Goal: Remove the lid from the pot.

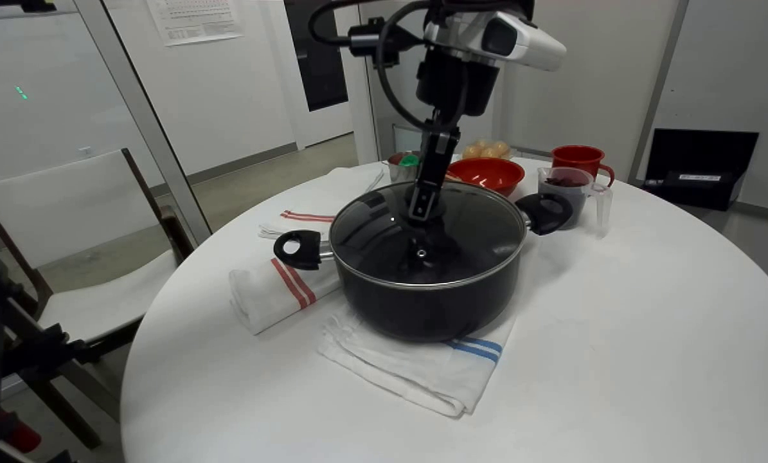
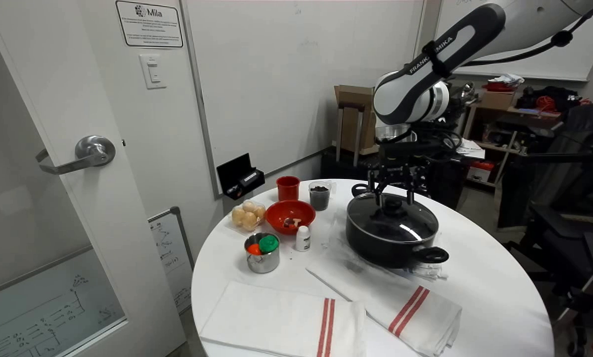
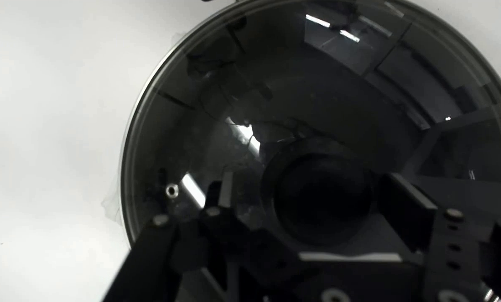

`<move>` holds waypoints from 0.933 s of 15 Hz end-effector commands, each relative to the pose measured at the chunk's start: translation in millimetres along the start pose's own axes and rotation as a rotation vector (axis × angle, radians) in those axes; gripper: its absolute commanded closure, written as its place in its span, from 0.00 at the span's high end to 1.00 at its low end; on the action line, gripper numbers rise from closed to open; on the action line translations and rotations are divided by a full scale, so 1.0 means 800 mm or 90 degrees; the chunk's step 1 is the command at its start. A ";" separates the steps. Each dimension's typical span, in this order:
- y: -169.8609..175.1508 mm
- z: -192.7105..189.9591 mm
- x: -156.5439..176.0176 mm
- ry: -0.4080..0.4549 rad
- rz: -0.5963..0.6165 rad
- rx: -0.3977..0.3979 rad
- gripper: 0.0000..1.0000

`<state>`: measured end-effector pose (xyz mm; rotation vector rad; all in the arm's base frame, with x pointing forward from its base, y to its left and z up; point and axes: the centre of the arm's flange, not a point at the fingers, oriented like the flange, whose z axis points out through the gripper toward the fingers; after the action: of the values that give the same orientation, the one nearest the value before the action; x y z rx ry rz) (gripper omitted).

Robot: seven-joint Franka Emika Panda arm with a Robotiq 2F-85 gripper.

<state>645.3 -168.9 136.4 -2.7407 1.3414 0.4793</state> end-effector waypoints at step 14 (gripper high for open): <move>0.003 -0.035 -0.031 0.039 -0.010 0.038 0.26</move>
<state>649.9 -167.8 146.5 -2.7346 1.3461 0.4256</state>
